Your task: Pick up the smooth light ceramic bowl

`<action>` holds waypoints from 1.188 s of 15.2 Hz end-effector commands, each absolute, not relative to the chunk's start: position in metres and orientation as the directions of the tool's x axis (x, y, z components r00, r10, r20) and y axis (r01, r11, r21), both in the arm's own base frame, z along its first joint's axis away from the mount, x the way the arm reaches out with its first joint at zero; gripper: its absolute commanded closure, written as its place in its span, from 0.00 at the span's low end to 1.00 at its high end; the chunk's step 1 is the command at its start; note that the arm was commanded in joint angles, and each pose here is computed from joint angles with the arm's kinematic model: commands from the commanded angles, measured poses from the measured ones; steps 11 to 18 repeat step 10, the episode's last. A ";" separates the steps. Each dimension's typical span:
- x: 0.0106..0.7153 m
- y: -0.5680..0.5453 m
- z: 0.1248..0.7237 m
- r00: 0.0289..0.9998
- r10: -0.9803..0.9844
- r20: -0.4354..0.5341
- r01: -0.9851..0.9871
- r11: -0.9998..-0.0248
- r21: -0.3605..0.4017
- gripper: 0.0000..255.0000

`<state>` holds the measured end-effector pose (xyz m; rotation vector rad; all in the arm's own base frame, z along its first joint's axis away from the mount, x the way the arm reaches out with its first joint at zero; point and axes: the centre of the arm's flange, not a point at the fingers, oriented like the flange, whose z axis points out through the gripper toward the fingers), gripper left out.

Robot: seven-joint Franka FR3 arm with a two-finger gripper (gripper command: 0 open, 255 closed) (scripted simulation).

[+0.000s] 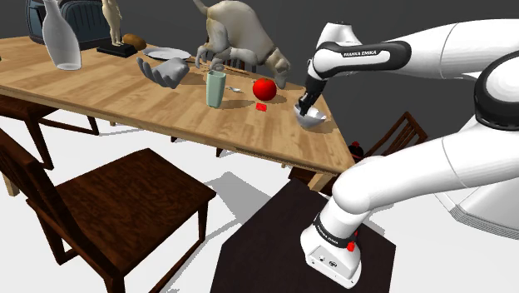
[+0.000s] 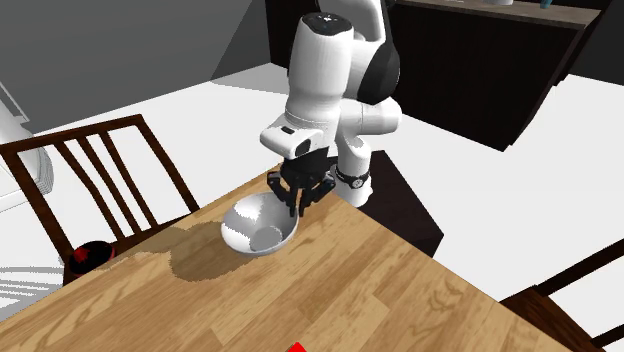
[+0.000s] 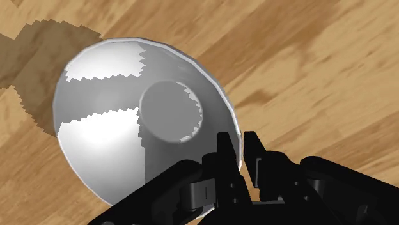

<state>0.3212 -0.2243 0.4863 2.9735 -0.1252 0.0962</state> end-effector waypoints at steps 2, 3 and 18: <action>0.321 -0.224 0.501 0.994 -0.078 0.071 -0.089 -0.983 0.160 1.00; 0.321 -0.224 0.507 0.994 -0.078 0.071 -0.089 -0.983 0.160 1.00; 0.321 -0.224 0.534 0.994 -0.078 0.071 -0.089 -0.983 0.160 1.00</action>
